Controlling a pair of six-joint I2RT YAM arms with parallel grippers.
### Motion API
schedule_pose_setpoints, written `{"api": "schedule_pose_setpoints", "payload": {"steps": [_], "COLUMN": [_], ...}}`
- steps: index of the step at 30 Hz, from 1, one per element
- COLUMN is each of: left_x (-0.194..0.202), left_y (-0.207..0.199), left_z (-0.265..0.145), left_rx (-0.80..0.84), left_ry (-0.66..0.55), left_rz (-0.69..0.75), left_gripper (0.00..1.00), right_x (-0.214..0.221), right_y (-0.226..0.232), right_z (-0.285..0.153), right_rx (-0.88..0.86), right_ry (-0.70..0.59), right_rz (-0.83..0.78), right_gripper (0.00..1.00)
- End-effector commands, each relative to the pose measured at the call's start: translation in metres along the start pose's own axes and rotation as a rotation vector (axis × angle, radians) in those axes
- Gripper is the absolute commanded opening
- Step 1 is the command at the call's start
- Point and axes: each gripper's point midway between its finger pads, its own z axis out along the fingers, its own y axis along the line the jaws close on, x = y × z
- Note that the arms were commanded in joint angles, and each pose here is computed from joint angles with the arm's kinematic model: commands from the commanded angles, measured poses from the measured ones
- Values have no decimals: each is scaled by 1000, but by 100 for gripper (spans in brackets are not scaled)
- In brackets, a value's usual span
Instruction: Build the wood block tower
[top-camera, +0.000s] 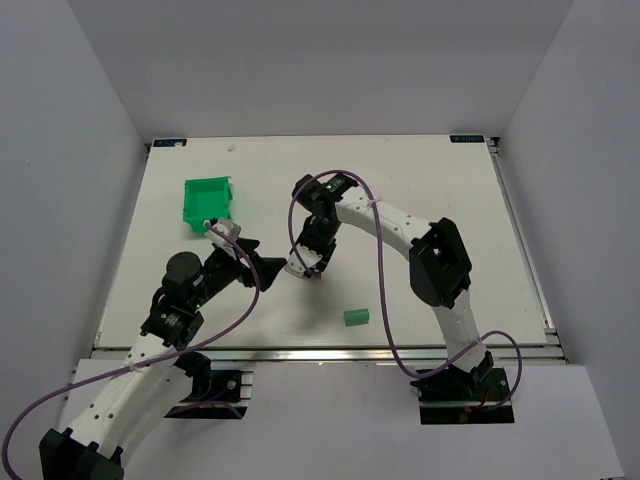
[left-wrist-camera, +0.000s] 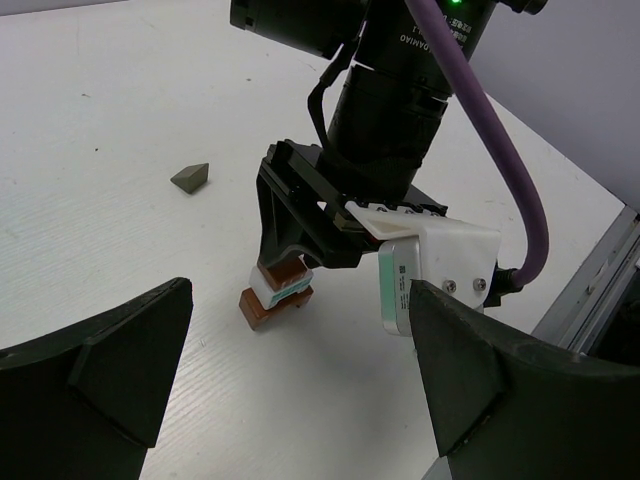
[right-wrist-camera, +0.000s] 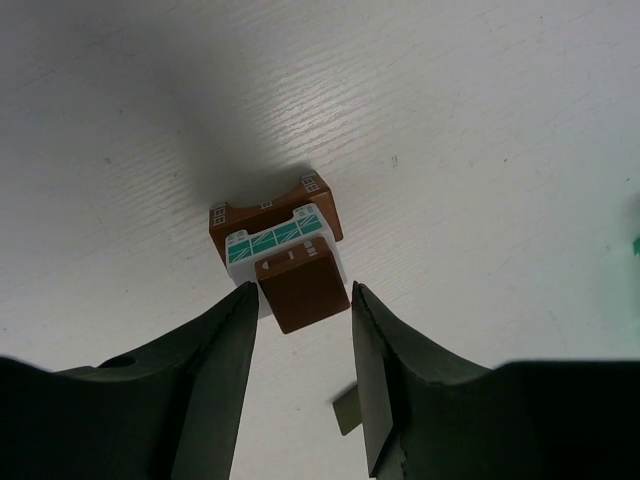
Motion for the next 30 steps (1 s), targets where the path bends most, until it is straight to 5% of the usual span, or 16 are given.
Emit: {"api": "schedule_pose_setpoints", "payload": {"steps": [1,6,8,16,17,18,20,21,27,30], "left_x": [-4,-9,-14,-31,-38,-33,-38,-29,-22,-19], "left_y": [-2,-4,-5,31,43,47,60,67,89,88], "left_z": [-1,-6,-9,-24,-28,-30,-34,-34,-36,-30], "left_rx": [13,8,0,-267,-344,-380,-473,-520,-675,-657], "left_ry": [-18,-44,-68,-160,-185,-171,-182,-149,-101,-83], "left_rz": [13,-3,-8,-213,-234,-276,-327,-356,-399,-387], "left_gripper": [98,98,98,98,98,98,98,98,98,98], "right_x": [-22,-39,-54,-80,-73,-75,-57,-65,-58,-45], "right_y": [-32,-37,-42,-64,-51,-82,-69,-84,-60,-48], "right_z": [-18,-40,-55,-113,-97,-136,-122,-155,-137,-105], "right_rx": [31,90,140,489,505,717,821,980,1006,883], "right_ry": [-1,-29,-62,-85,-126,-104,-150,-185,-364,-334], "right_rz": [-516,-419,-397,-104,113,90,410,417,1008,1215], "right_gripper": [49,65,87,89,89,89,89,89,89,89]}}
